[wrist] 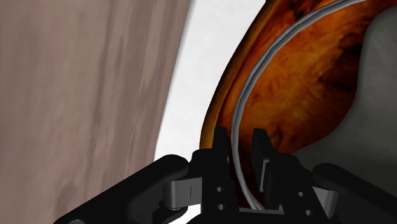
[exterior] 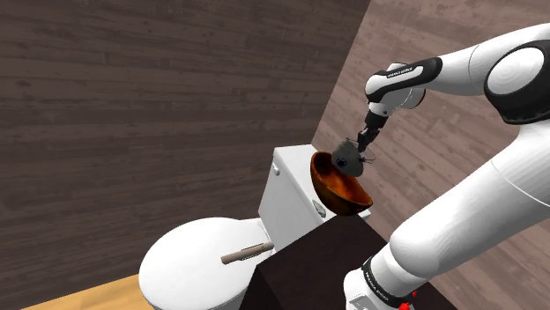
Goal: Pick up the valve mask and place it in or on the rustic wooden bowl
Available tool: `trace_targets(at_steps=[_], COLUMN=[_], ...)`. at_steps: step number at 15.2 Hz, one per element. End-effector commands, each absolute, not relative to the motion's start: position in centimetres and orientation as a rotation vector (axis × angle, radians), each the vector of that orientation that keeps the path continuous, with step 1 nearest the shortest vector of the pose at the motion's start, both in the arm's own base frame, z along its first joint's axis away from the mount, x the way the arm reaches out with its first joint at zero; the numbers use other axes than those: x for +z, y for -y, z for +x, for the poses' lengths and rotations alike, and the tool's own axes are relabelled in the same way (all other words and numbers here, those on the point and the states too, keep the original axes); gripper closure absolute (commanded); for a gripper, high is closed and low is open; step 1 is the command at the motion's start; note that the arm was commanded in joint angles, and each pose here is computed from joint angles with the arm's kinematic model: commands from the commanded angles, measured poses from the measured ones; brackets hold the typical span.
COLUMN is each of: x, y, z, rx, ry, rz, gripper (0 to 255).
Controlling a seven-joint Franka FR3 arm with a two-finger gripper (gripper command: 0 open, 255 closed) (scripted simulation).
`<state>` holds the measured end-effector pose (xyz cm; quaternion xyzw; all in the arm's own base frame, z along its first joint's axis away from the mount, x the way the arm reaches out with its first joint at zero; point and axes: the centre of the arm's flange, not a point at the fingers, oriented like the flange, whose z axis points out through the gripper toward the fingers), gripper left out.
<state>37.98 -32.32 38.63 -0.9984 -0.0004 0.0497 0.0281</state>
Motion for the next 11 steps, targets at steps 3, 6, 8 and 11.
trace_targets(at_steps=[3,6,8,11], x=[38.6,38.6,38.6,42.6], y=[32.3,32.3,32.3,32.5], z=[38.0,38.0,38.0,38.4], rx=[0.153,0.153,0.153,0.153], ry=[0.001,0.001,0.001,0.001], rz=[-3.082,-3.082,-3.082,-3.082], gripper=[0,0,0,0])
